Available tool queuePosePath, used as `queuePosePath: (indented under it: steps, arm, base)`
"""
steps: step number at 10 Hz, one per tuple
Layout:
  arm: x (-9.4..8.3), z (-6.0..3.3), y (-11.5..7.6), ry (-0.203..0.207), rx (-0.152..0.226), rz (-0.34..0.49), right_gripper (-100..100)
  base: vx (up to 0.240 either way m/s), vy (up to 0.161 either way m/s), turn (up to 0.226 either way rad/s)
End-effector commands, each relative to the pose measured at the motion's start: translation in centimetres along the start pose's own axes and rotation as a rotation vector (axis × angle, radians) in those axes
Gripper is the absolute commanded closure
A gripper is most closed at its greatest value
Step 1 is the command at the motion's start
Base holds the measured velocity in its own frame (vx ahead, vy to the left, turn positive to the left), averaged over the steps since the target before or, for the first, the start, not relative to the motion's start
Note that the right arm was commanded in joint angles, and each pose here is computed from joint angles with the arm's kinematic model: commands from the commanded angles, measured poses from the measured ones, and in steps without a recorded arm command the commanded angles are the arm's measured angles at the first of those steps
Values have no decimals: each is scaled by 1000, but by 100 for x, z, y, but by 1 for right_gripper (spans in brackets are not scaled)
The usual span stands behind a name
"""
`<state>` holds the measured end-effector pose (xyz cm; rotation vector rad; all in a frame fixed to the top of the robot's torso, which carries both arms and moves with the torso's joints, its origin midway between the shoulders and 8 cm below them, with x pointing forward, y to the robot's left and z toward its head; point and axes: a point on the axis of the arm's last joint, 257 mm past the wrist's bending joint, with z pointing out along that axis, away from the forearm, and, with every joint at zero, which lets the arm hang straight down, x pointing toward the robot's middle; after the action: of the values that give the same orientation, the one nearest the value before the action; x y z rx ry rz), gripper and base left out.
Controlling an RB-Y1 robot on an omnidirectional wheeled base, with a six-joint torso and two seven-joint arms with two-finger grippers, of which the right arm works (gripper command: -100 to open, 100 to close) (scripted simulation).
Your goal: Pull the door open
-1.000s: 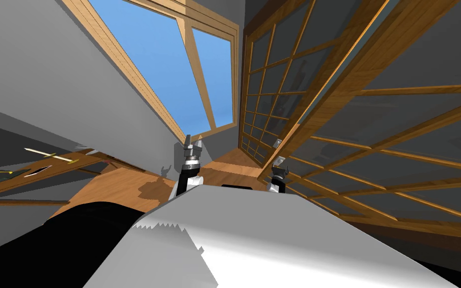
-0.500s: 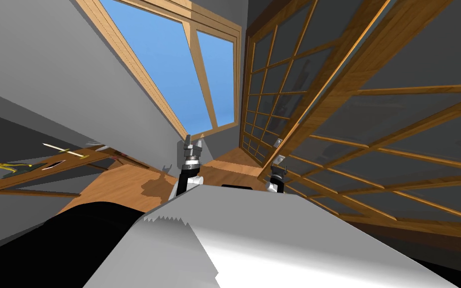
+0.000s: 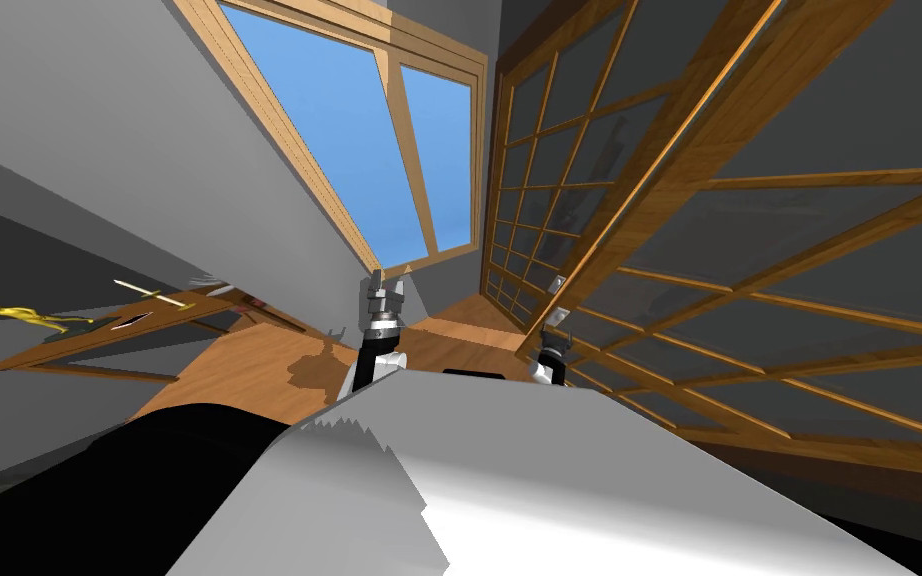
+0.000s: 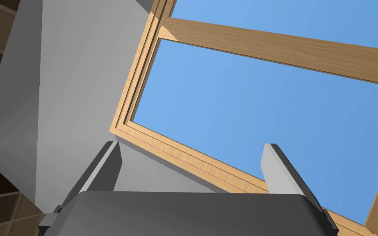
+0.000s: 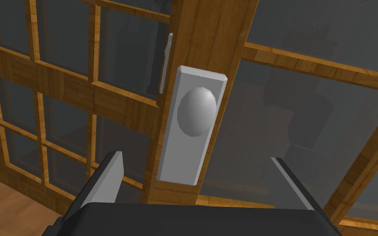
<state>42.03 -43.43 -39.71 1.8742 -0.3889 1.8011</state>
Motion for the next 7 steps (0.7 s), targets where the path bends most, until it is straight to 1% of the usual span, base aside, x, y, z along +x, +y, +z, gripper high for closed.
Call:
queuePosePath:
  steps: [1, 4, 5, 6, 7]
  arm:
    - [2, 0, -29, -3, -4, 58, -100]
    - [5, -2, -76, -8, -12, 145, -100]
    - [5, -3, -86, -9, -13, 161, -100]
    - [6, -4, -78, -8, -12, 146, -100]
    - [-38, 4, 94, -8, -17, 151, -100]
  base:
    - [-76, -7, 47]
    - [-84, -3, 43]
    - [-89, -8, 29]
    - [-38, -5, 3]
    - [85, 17, 26]
